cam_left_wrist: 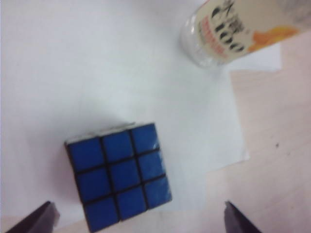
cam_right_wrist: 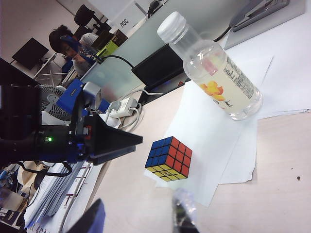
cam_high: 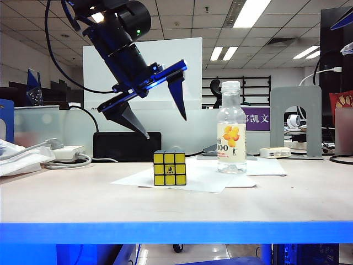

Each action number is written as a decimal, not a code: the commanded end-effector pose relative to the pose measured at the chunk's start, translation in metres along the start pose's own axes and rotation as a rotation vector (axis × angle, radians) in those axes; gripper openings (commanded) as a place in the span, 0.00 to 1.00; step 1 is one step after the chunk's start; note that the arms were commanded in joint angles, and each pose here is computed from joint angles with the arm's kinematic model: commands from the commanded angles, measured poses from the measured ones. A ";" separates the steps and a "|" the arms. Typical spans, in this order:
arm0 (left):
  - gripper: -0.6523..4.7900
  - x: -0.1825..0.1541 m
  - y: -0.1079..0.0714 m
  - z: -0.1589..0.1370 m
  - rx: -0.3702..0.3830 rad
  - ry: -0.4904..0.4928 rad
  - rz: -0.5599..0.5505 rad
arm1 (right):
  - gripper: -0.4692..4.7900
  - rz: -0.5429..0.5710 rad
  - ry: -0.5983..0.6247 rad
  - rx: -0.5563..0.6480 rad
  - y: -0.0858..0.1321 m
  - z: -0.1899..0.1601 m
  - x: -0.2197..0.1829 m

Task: Rotate the Rubik's Cube so that the bottom side is facing up.

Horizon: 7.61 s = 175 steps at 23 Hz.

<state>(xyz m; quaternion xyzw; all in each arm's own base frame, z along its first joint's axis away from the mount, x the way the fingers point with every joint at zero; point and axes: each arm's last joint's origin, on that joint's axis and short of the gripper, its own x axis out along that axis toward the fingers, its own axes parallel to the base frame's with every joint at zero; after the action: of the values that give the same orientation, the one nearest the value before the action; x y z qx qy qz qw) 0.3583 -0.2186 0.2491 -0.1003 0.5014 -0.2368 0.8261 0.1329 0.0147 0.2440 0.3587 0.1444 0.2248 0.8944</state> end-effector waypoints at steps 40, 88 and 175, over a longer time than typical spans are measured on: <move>1.00 0.055 -0.002 0.015 0.056 0.232 0.101 | 0.43 0.032 0.003 -0.022 0.003 0.002 0.000; 0.55 0.062 -0.013 0.021 0.072 0.187 -0.037 | 0.43 0.024 0.012 -0.015 0.002 0.001 0.000; 0.56 -0.016 -0.106 0.048 -0.115 0.471 -1.095 | 0.95 0.374 -0.017 -0.483 -0.019 0.032 0.044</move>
<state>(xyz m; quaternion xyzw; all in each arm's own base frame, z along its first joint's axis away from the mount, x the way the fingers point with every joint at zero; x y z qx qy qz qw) 0.3668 -0.3057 0.3185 -0.3367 0.5626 -0.6067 0.4495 0.1896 0.0069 0.2457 0.1715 0.0246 0.4129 0.8941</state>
